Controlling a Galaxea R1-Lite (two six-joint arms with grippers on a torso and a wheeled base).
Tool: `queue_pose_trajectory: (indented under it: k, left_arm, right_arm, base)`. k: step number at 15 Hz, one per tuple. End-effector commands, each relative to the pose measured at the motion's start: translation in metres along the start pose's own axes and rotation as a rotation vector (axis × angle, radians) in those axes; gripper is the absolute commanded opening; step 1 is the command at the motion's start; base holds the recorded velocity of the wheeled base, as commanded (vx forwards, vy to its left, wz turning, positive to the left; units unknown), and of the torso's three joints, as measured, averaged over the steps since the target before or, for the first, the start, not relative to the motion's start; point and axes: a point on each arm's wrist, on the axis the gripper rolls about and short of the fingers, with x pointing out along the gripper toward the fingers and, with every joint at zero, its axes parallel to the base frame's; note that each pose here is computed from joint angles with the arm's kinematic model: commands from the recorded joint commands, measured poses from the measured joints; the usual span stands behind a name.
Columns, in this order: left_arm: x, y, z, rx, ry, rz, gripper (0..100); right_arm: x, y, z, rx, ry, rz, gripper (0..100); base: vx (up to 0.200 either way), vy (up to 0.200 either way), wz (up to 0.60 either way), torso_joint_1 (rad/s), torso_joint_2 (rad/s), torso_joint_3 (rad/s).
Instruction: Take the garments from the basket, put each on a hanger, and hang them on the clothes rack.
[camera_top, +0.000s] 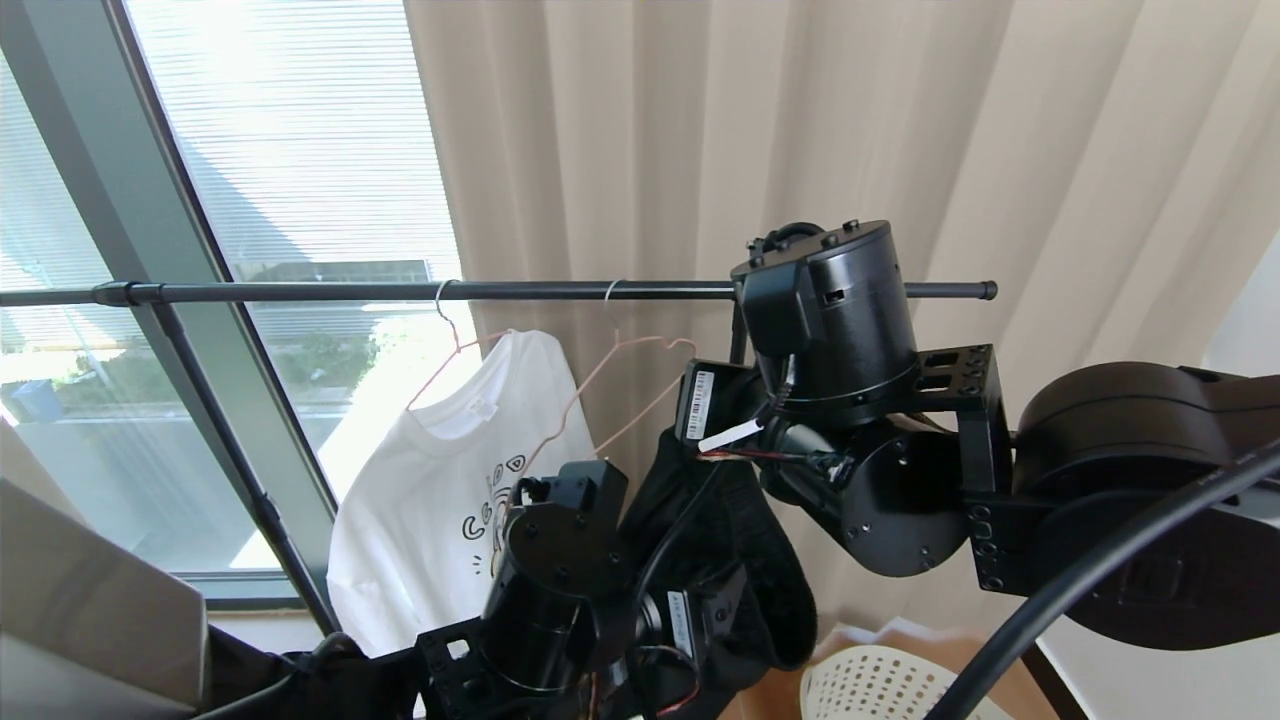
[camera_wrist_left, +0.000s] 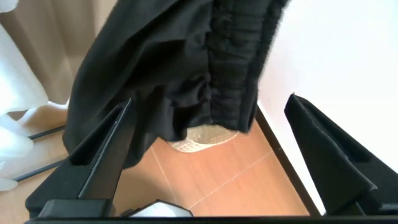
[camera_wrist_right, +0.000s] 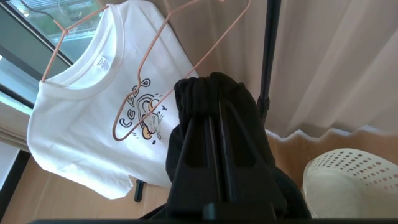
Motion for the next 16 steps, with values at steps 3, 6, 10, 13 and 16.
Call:
queue_pose_trajectory:
  k: [3, 6, 10, 13, 16]
  left_arm:
    - [0.016, 0.001, -0.006, -0.010, 0.000, 0.042, 100]
    - [0.026, 0.008, -0.013, -0.001, 0.023, 0.077, 100]
    - [0.034, 0.012, -0.023, 0.013, 0.048, 0.104, 100]
    - [0.035, 0.014, -0.027, 0.025, 0.056, 0.122, 100]
    - [0.034, 0.017, -0.031, 0.056, 0.073, 0.130, 100]
  right_arm:
    - [-0.004, 0.000, 0.004, 0.009, -0.013, 0.003, 0]
    - [-0.010, -0.002, 0.010, 0.019, -0.024, 0.011, 0]
    - [-0.020, -0.006, 0.021, 0.042, -0.045, 0.025, 0]
    - [-0.025, -0.007, 0.026, 0.053, -0.056, 0.032, 0]
    - [-0.025, -0.012, 0.032, 0.062, -0.068, 0.020, 0]
  base:
    - [0.000, 0.000, 0.00, 0.000, 0.00, 0.000]
    - [0.000, 0.000, 0.00, 0.000, 0.00, 0.000]
    - [0.000, 0.000, 0.00, 0.000, 0.00, 0.000]
    - [0.000, 0.000, 0.00, 0.000, 0.00, 0.000]
    - [0.000, 0.000, 0.00, 0.000, 0.00, 0.000]
